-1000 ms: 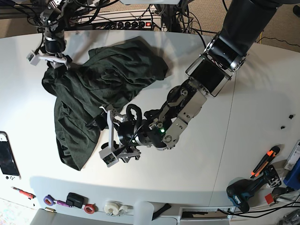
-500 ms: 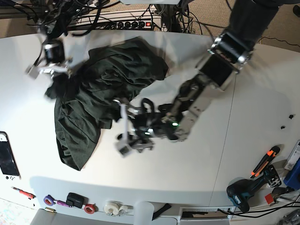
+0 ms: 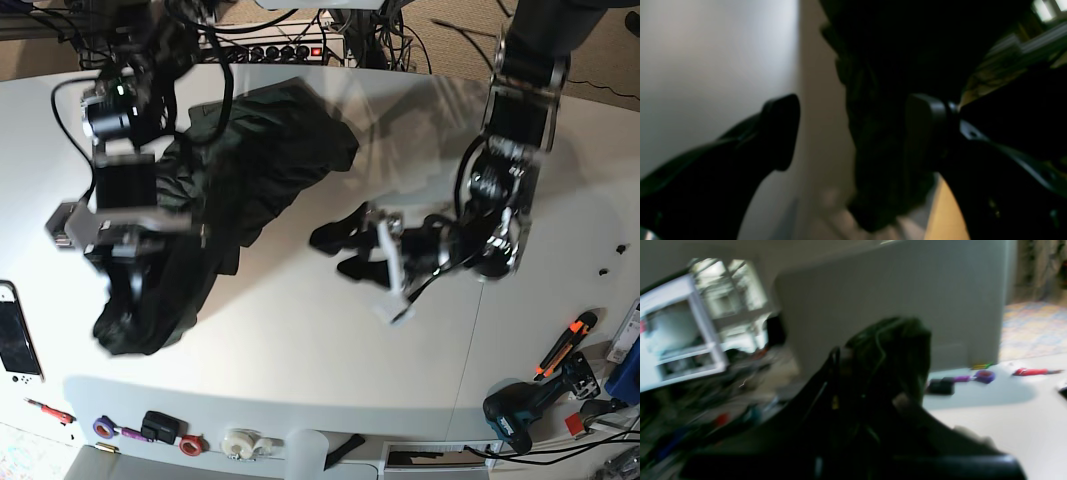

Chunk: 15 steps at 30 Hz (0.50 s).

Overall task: Layout the t-shirt on the table in an organized manner, then fold the t-shirt properly
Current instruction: 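Raise the shirt with the right gripper and release it with the left gripper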

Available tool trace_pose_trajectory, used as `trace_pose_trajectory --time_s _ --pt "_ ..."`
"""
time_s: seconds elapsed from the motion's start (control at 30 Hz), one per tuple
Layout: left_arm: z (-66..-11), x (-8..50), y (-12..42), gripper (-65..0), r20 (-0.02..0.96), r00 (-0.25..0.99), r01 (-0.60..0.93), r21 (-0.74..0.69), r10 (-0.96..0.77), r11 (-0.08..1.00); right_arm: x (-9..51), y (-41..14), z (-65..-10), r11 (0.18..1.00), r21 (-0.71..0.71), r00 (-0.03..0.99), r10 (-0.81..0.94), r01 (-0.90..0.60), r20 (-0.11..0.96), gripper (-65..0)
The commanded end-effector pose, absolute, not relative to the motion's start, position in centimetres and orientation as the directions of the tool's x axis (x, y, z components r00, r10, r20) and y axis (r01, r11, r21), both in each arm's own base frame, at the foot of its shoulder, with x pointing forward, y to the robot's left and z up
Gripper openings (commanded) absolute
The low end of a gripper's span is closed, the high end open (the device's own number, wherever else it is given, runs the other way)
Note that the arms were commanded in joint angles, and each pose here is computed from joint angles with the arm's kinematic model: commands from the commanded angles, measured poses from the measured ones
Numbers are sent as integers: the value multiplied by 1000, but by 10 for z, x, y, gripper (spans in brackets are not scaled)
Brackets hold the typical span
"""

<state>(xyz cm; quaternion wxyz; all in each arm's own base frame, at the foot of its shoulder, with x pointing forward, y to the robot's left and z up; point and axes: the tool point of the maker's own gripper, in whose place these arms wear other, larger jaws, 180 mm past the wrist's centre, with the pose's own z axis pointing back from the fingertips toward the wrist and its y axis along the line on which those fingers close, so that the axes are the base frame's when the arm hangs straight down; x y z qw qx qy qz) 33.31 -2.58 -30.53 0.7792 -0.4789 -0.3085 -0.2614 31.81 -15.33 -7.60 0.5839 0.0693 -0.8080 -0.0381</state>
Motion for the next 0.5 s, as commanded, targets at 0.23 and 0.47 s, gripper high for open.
trace_pose_trajectory --time_s 0.23,0.47 --pt "-304 307 -18 -187 745 666 714 -625 -34 315 324 -187 17 984 133 -586 -41 115 809 -650" --pt "-311 304 -10 -187 739 672 710 -622 -51 330 364 -209 12 968 170 -555 -41 184 831 -650"
